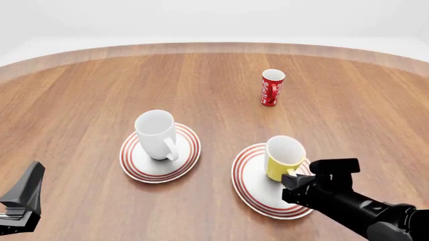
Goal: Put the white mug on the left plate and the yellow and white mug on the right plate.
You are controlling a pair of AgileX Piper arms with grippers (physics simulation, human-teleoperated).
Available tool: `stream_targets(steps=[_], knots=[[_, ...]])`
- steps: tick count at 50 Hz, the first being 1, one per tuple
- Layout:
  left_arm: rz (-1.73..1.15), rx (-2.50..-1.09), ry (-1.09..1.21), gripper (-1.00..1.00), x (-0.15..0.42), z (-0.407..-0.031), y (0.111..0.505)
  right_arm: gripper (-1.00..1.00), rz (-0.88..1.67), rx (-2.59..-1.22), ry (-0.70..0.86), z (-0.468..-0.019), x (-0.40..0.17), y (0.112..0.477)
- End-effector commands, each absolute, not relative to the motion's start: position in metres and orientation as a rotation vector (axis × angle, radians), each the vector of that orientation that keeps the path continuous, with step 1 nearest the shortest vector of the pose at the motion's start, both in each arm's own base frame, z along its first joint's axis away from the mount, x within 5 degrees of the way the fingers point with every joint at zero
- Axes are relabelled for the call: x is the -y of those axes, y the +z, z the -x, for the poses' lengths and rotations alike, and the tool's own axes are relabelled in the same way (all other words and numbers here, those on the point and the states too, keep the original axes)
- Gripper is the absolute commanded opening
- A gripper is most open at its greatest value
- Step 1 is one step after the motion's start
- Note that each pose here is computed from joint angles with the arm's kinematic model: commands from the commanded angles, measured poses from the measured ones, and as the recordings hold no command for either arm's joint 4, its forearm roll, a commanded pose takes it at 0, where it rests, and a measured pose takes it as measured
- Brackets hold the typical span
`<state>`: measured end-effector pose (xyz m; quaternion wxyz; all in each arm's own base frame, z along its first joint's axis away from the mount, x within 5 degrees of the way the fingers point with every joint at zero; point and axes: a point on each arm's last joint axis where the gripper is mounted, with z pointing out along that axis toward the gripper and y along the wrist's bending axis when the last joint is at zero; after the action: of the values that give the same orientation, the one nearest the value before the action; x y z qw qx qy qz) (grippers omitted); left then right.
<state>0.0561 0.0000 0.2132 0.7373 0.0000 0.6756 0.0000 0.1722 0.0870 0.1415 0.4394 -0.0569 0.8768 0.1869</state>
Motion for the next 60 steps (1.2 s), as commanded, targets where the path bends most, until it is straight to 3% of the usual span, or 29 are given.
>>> stream_targets(steps=[1,6,7,27,60], knots=[[0.000,-1.484,0.000,1.00,0.000,-0.056,0.213,-1.00,0.135,-2.179,0.467,-0.173,-0.087,0.140],[0.000,-1.484,0.000,1.00,0.000,-0.056,0.213,-1.00,0.134,-2.179,0.465,-0.174,-0.087,0.140],[0.000,-1.484,0.000,1.00,0.000,-0.056,0.213,1.00,0.134,-2.179,0.465,-0.174,-0.087,0.141],[0.000,-1.484,0.000,1.00,0.000,-0.056,0.213,1.00,0.127,-2.171,0.456,-0.172,-0.084,0.145],[0.000,-1.484,0.000,1.00,0.000,-0.056,0.213,1.00,0.155,-2.023,0.447,-0.150,-0.068,0.211]])
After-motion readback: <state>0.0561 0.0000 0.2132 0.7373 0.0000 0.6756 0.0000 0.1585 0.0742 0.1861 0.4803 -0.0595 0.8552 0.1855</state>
